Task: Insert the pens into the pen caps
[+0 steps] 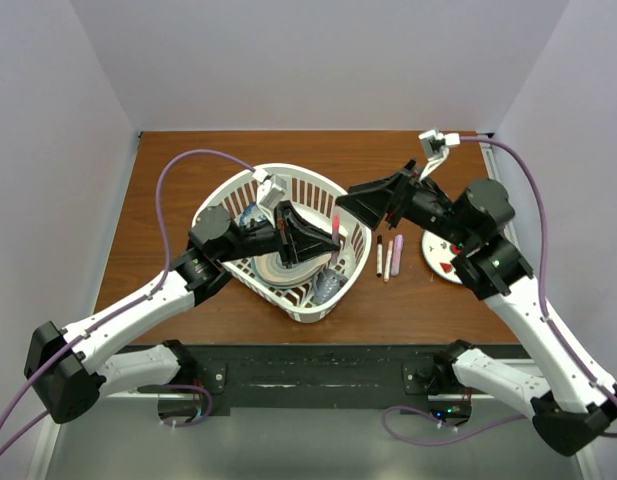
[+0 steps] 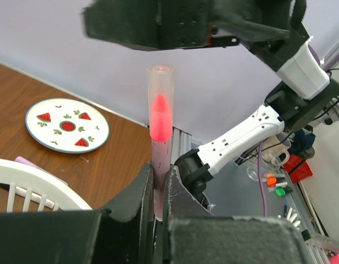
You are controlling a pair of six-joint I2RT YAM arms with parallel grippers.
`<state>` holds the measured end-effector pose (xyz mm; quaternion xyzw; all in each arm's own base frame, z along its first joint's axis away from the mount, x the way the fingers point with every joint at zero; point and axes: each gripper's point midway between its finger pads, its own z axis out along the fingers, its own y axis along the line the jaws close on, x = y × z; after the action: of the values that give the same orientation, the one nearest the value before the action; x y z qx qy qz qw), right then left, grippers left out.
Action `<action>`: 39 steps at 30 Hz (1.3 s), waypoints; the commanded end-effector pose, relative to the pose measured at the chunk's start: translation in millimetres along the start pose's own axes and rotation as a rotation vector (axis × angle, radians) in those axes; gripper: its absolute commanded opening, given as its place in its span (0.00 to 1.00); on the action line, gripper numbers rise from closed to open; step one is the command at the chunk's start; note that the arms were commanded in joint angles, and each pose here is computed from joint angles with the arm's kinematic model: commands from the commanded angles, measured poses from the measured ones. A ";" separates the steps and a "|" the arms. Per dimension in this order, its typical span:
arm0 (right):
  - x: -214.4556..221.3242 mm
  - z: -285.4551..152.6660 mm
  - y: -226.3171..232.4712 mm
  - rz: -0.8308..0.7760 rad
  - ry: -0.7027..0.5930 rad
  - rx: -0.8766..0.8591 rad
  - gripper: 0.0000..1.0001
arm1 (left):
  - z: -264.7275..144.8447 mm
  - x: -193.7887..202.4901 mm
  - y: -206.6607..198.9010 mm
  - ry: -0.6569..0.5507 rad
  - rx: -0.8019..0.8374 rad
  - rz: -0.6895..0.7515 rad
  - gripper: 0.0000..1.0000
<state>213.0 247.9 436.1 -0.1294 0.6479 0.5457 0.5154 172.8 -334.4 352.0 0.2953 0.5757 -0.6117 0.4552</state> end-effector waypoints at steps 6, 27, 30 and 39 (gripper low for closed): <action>17.0 20.9 7.7 0.014 0.083 -0.073 0.63 | -0.6 -1.0 -8.0 0.007 0.044 0.029 0.00; 125.1 8.1 -20.6 0.071 0.292 0.021 0.00 | 7.8 -48.9 8.4 -0.146 -0.008 -0.054 0.00; 146.0 3.6 -25.3 0.097 0.331 0.035 0.00 | 4.1 -62.1 18.2 -0.203 -0.007 -0.087 0.00; 182.4 -5.3 -24.8 0.135 0.427 0.055 0.00 | 2.8 -88.9 54.6 -0.257 -0.183 -0.026 0.00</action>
<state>216.6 285.4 350.7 -0.1143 0.6905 0.5070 0.5031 176.3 -341.3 303.9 0.2712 0.6412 -0.6416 0.3220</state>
